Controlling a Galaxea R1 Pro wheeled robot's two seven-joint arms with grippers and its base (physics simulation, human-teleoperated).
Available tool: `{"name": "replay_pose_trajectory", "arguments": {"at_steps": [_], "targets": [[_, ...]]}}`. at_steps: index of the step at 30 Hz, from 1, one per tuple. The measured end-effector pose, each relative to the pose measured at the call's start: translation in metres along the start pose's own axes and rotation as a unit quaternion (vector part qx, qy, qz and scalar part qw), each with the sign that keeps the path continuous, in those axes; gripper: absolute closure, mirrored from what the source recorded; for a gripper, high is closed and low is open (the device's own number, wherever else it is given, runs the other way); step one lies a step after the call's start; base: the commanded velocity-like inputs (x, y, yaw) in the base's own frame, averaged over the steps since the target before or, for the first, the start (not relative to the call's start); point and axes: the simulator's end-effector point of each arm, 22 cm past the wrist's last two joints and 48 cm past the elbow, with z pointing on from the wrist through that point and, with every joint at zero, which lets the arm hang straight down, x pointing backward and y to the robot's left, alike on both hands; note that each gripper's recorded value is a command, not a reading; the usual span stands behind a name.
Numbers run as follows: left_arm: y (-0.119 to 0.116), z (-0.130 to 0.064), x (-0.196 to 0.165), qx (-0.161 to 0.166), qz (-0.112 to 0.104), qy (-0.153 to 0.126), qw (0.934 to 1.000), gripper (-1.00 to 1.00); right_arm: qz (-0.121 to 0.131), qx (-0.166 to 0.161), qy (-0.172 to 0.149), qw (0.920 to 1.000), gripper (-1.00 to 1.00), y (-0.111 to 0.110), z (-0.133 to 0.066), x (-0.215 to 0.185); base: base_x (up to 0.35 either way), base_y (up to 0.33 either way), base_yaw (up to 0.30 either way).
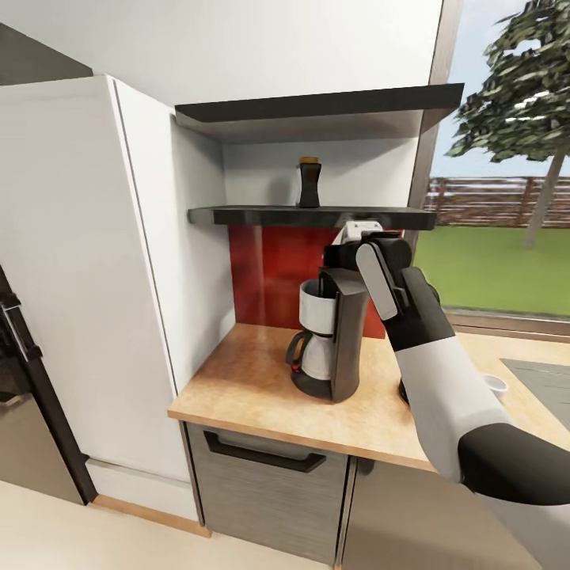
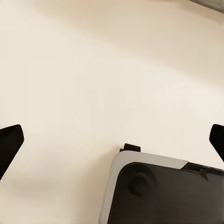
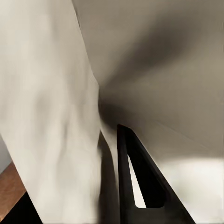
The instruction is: Set up a coffee station on the kitchen countertop: keep the coffee maker on the countertop, move the bottle of coffee from the kitchen shelf to the counter next to the coffee maker, place a paper coffee filter on top of the coffee maker, put the saucer next to the coffee maker with the coffee cup on the saucer, and place the electric kettle next to the coffee maker.
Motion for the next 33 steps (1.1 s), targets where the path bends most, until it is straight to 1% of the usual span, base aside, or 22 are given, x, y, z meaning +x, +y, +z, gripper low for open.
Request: {"name": "replay_pose_trajectory", "arguments": {"at_steps": [5,18,29,33], "targets": [[-0.0001,0.0000,-0.0001,0.000,0.000,0.000,1.0000,-1.00,-0.002,0.000,0.008,1.0000,1.00,-0.0003,0.0004,0.0040,0.000,0.000,0.000],[-0.0005,-0.0001,0.0002,0.001,0.000,0.000,1.0000,-1.00,-0.003,0.001,0.009,1.0000,1.00,-0.0011,0.0005,0.0051,0.043,0.031,0.000],[-0.0013,-0.0001,0.0001,0.001,0.000,0.000,1.0000,-1.00,-0.003,0.001,0.012,0.9999,1.00,-0.0012,0.0005,0.0064,0.000,0.270,-0.002],[-0.0007,-0.0001,0.0006,0.001,0.000,0.001,1.0000,-1.00,-0.003,0.001,0.013,0.9999,1.00,-0.0015,0.0019,0.0081,0.000,0.308,-0.146]]}}
